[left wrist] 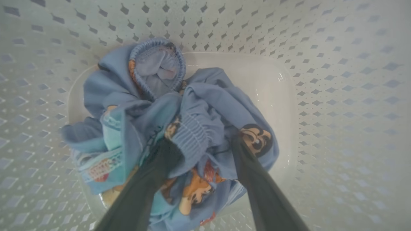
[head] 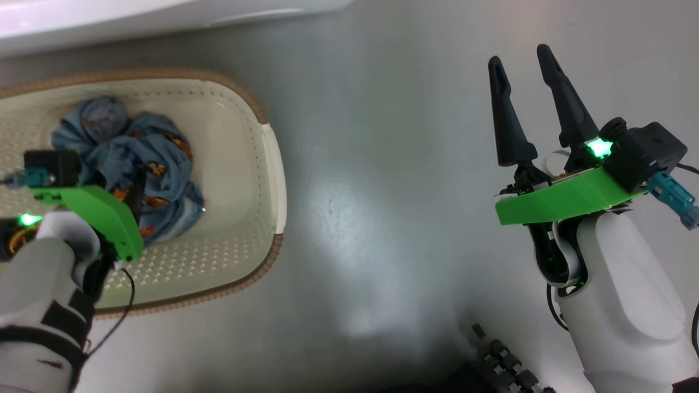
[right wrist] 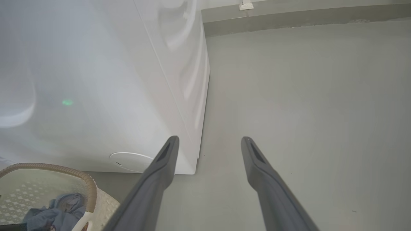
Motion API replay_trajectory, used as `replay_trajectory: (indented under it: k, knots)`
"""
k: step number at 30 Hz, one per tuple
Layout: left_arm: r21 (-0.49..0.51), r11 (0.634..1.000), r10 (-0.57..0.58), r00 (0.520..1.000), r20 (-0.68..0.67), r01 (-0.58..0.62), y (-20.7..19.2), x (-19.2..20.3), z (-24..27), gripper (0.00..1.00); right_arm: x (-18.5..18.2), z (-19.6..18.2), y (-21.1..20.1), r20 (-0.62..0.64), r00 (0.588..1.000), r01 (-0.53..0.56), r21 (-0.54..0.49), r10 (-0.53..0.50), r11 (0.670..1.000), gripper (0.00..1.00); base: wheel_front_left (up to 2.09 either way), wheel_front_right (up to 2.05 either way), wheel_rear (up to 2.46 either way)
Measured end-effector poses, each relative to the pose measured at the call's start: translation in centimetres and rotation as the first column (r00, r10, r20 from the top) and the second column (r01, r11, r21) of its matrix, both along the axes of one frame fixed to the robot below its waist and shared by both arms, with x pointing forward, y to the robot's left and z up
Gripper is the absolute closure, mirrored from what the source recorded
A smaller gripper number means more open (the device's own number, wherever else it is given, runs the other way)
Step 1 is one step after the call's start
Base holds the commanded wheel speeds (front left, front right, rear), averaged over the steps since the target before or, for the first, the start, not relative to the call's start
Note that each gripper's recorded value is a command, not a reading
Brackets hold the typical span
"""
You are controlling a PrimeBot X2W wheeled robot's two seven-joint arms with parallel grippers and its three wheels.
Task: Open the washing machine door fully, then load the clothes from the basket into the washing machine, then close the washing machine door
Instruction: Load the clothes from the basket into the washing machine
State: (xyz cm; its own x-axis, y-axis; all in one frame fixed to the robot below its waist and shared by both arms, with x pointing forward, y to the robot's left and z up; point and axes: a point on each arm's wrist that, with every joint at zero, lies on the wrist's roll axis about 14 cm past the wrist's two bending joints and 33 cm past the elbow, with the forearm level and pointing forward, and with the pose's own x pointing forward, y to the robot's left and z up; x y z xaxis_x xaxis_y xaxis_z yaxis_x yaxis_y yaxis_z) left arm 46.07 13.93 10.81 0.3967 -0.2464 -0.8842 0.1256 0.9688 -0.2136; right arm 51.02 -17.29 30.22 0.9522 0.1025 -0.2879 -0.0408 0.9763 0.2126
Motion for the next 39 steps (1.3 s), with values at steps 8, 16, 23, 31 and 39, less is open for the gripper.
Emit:
replay_trajectory:
  k: [8,16,23,31,39]
  knots:
    - [0.029,0.998,-0.052,0.994,-0.099,0.055,0.1,-0.2,-3.3,0.0,-0.3,-2.1,-0.6,-0.037,0.999,0.007,-0.013,-0.007,1.0,0.0,0.0,0.0,0.0]
    - [0.031,0.998,-0.054,0.984,-0.167,0.06,-0.4,0.0,-5.7,0.0,-1.0,-2.9,-2.1,-0.062,0.998,0.031,-0.038,-0.033,0.999,0.0,0.0,0.0,0.0]
    - [0.035,0.997,-0.059,0.984,-0.171,0.066,-0.4,0.5,-6.2,0.0,-1.3,-3.0,-2.5,-0.068,0.997,0.038,-0.049,-0.041,0.998,0.0,0.0,0.0,0.0]
    - [0.032,0.997,-0.061,0.987,-0.151,0.067,-0.6,1.3,-5.7,1.0,-1.2,-2.4,-2.5,-0.058,0.997,0.042,-0.041,-0.045,0.998,0.0,0.0,0.0,0.0]
    - [-0.003,0.999,-0.04,0.994,-0.1,0.04,-1.4,2.0,-3.8,1.0,-0.8,-0.5,-2.5,-0.019,0.998,0.052,-0.023,-0.053,0.998,0.0,0.0,0.0,0.0]
